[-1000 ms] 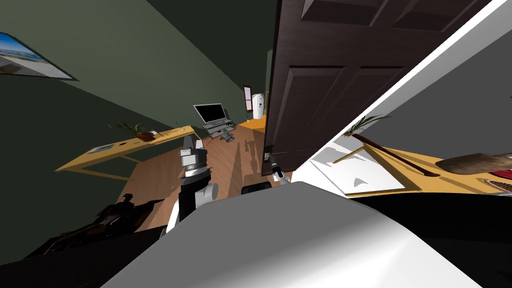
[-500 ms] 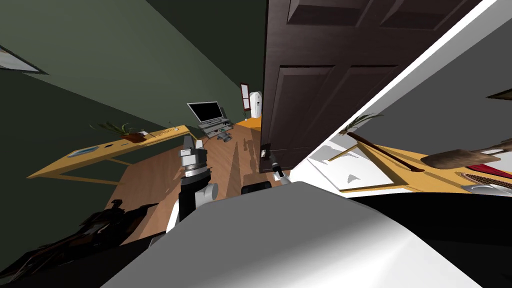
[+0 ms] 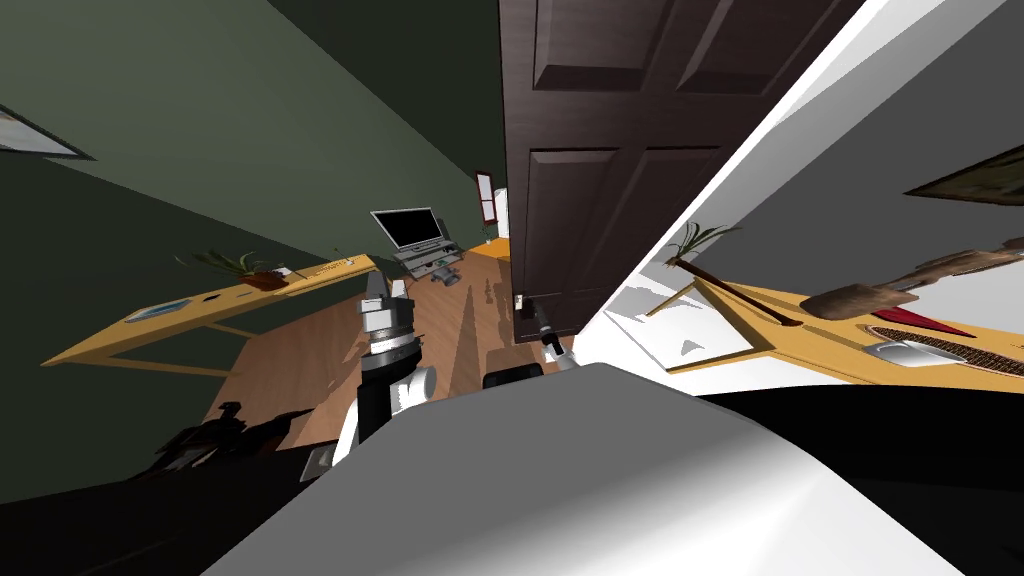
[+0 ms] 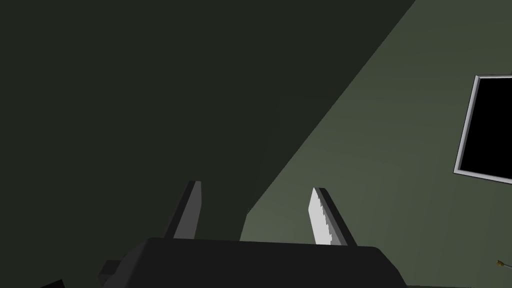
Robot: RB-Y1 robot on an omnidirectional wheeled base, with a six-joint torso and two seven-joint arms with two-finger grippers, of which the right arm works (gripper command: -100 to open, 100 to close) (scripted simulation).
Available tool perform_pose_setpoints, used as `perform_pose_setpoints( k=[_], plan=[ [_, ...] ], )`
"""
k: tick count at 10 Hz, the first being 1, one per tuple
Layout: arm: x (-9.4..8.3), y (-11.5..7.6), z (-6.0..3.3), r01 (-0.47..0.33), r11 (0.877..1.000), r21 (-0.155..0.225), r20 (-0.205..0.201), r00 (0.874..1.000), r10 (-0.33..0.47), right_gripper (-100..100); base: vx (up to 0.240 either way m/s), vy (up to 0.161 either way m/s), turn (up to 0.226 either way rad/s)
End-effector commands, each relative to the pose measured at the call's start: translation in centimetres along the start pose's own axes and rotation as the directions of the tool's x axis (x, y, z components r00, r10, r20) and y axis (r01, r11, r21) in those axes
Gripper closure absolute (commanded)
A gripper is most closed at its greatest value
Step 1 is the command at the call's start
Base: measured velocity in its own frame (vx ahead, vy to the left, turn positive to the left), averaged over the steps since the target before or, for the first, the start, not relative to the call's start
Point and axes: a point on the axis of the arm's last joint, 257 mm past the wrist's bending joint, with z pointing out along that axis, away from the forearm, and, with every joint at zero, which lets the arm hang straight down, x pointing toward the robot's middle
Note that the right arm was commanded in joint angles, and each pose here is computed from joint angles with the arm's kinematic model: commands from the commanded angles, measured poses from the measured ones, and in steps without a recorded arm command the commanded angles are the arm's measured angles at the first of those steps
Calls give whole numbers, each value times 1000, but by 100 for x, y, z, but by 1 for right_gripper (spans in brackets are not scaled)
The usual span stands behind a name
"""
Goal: Push the door open
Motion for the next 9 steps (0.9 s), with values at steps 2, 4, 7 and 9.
perform_pose_setpoints(
  k=[2, 4, 7, 9],
  plan=[
    [179, 14, 0, -17, 1000, 1, -12, 1000, 17, -100, -94, 8, -41],
    [372, 26, -9, -39, 999, 3, -23, 999, 39, -100, -126, 55, -42],
    [561, 42, -20, -63, 998, 5, -33, 997, 63, -100, -95, 93, -15],
    [467, 20, -21, -45, 999, 4, -28, 999, 46, -100, 6, 14, -7]
  ],
)
